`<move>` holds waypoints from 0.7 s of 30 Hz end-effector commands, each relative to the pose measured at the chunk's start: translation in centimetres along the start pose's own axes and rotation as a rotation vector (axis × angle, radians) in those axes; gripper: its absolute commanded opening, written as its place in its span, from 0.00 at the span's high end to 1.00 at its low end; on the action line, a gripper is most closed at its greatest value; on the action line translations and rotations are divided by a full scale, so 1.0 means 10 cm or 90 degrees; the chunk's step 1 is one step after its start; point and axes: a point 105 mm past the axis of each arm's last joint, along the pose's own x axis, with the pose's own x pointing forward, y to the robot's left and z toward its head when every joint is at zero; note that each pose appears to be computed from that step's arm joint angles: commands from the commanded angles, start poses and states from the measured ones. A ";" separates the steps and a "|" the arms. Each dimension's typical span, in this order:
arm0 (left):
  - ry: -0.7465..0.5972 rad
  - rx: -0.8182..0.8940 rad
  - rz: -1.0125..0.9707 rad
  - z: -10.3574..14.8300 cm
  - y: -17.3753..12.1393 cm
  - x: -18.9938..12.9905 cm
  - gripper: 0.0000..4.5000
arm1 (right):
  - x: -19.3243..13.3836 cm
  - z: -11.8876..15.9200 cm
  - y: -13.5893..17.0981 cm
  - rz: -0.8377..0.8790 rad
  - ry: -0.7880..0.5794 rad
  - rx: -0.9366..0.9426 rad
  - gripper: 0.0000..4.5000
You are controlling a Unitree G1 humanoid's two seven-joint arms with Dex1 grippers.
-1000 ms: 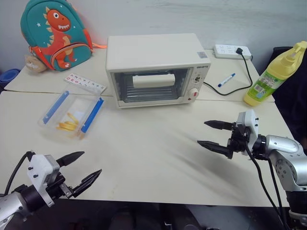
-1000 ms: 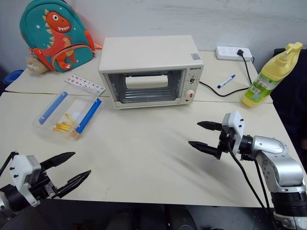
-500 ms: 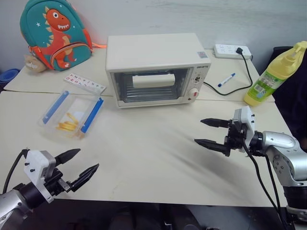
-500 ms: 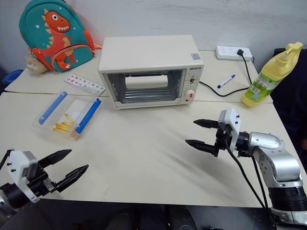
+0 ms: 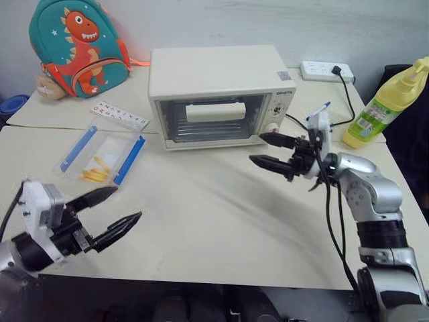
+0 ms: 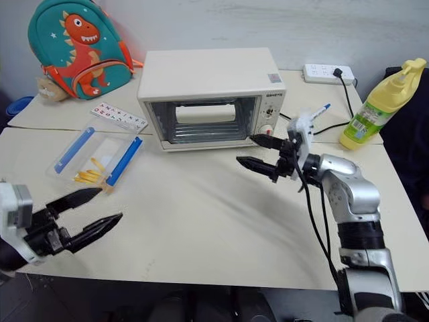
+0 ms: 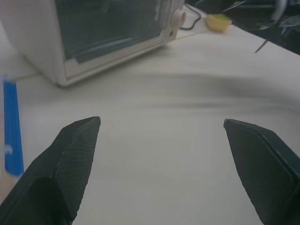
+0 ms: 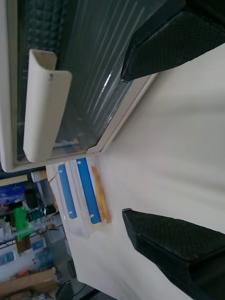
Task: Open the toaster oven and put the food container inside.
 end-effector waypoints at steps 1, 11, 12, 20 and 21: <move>-0.024 0.024 -0.023 0.24 -0.03 0.01 0.00 | 0.12 0.07 -0.09 0.000 -0.002 -0.038 0.00; -0.022 0.050 -0.011 0.34 0.02 0.04 0.00 | 0.43 0.25 -0.17 0.023 -0.018 -0.083 0.00; -0.022 0.051 -0.010 0.34 0.03 0.04 0.00 | 0.44 0.26 -0.16 0.027 -0.019 -0.086 0.00; -0.042 0.077 0.070 0.39 0.38 0.10 0.09 | 0.38 0.30 0.33 0.181 -0.021 -0.097 0.00; -0.049 0.080 0.082 0.42 0.45 0.13 0.13 | 0.36 0.28 0.36 0.188 -0.018 -0.097 0.00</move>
